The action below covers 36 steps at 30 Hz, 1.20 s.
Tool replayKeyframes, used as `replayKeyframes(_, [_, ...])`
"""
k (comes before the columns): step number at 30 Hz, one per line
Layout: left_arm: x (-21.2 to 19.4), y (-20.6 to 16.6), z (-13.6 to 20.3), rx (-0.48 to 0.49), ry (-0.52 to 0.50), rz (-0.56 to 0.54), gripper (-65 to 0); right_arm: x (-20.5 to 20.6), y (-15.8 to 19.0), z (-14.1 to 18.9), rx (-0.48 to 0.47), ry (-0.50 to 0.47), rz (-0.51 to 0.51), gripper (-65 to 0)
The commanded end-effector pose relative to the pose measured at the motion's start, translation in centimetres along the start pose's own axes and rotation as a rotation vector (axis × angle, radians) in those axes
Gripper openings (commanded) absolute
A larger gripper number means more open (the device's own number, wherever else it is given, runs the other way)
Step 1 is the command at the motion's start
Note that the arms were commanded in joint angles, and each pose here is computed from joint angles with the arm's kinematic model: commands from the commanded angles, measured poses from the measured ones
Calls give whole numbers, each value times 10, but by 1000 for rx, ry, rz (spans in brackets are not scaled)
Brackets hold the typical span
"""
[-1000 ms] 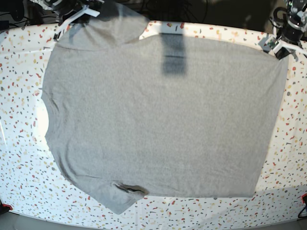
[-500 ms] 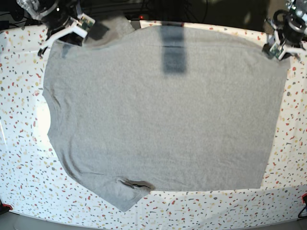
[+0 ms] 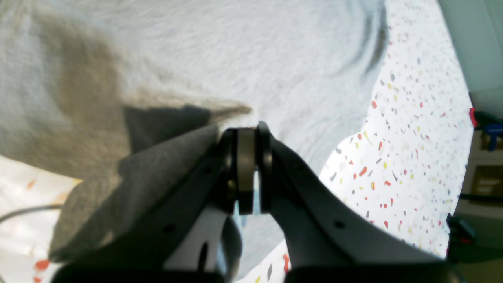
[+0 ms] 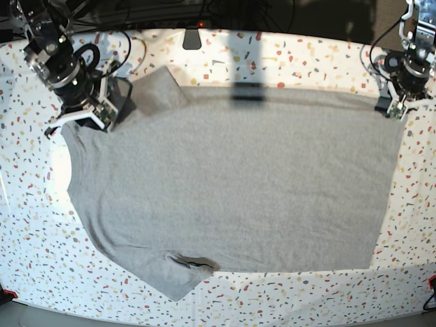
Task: Fold the T-shirt properly
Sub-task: 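Lower the shirt edge and regrip the shoulder corners with both grippers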
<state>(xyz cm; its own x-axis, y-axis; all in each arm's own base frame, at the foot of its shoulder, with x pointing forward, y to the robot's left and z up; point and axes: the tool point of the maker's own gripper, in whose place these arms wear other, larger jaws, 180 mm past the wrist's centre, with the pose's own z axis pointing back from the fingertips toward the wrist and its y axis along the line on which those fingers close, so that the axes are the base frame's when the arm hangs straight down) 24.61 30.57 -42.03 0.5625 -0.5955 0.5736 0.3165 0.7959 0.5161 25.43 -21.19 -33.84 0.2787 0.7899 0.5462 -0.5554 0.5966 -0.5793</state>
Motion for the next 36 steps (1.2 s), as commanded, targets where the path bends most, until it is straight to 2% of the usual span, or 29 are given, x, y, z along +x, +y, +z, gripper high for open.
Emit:
replayKeyframes(1, [7,18,-4,39,-22,7,-650,7,-12,-2,-29,-25,17,-650])
replayKeyframes(5, [14,24,-16,19,-31,41,-650,13,-10,-16,-13,-40,26,-650])
replayKeyframes(12, [25,32,-21,34,-58,45,-650,7,-7,-49,19,-12,50,-650])
replayKeyframes(19, [34,40,-24,54,-74,-3,-650,11,-15,-76,1,-6,15,-650])
replayKeyframes(29, [60,63,-32,109,-101,-19,-650,7,-23,-81,-17,12,8,-650])
replayKeyframes(34, [67,64,-32,111,-133,-20,-650,7,-28,-83,-28,14,7,-650])
replayKeyframes(36, [67,62,-32,98,-136,-23,-650,5,-36,-85,-59,21,-3,-650])
